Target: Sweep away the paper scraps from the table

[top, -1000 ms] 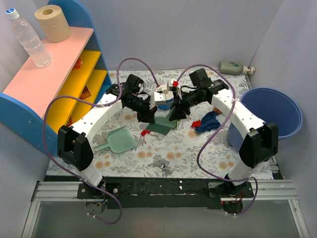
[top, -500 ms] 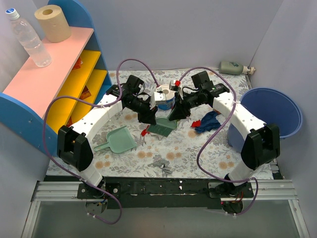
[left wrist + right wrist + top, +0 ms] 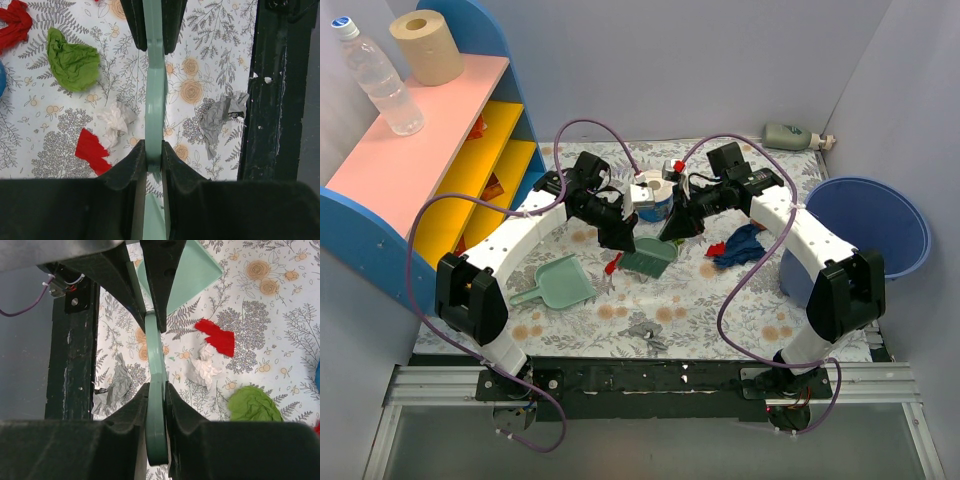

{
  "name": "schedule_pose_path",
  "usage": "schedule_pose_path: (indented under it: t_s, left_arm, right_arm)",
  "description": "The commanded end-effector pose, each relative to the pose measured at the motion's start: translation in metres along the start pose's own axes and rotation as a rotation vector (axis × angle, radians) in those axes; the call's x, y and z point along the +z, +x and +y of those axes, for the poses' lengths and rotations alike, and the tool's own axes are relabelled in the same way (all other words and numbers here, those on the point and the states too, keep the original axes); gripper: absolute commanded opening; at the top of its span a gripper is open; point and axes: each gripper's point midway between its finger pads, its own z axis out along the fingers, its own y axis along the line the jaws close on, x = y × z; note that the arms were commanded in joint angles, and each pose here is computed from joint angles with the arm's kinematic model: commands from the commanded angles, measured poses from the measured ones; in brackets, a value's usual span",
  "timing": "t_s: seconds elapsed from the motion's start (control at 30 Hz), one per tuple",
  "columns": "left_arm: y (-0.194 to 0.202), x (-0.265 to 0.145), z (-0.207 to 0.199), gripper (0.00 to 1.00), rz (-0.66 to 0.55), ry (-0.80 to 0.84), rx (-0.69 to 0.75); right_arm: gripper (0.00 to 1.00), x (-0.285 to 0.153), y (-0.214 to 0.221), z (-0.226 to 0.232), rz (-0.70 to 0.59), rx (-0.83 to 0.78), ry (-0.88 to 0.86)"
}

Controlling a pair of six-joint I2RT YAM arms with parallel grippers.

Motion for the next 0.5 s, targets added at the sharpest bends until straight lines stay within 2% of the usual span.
schedule_pose_path:
  t_s: [0.0, 0.07, 0.1, 0.2, 0.23, 0.37, 0.47]
  left_arm:
    - [-0.007, -0.009, 0.004, 0.25, -0.010, -0.065, 0.023]
    - [0.002, -0.014, 0.014, 0.39, 0.041, -0.135, 0.003]
    - [0.006, -0.016, 0.018, 0.50, 0.062, -0.172, -0.033]
    - [0.029, -0.034, 0.032, 0.58, 0.162, -0.318, -0.077]
    - [0.034, -0.044, 0.032, 0.63, 0.174, -0.368, -0.082]
    - [0.084, -0.071, 0.024, 0.70, 0.334, -0.504, -0.103]
    - [0.135, -0.091, 0.004, 0.71, 0.526, -0.531, -0.113]
  right_arm:
    - [0.01, -0.011, -0.012, 0.007, -0.037, -0.013, 0.010]
    - [0.01, -0.018, -0.009, 0.000, -0.033, 0.013, 0.054]
    - [0.01, -0.021, -0.006, -0.001, -0.027, 0.022, 0.073]
    - [0.01, -0.036, 0.003, -0.016, 0.003, 0.057, 0.206]
    - [0.01, -0.040, 0.010, -0.020, 0.005, 0.075, 0.233]
    - [0.01, -0.060, 0.029, -0.033, 0.015, 0.146, 0.384]
    - [0.01, -0.073, 0.034, -0.036, 0.002, 0.183, 0.468]
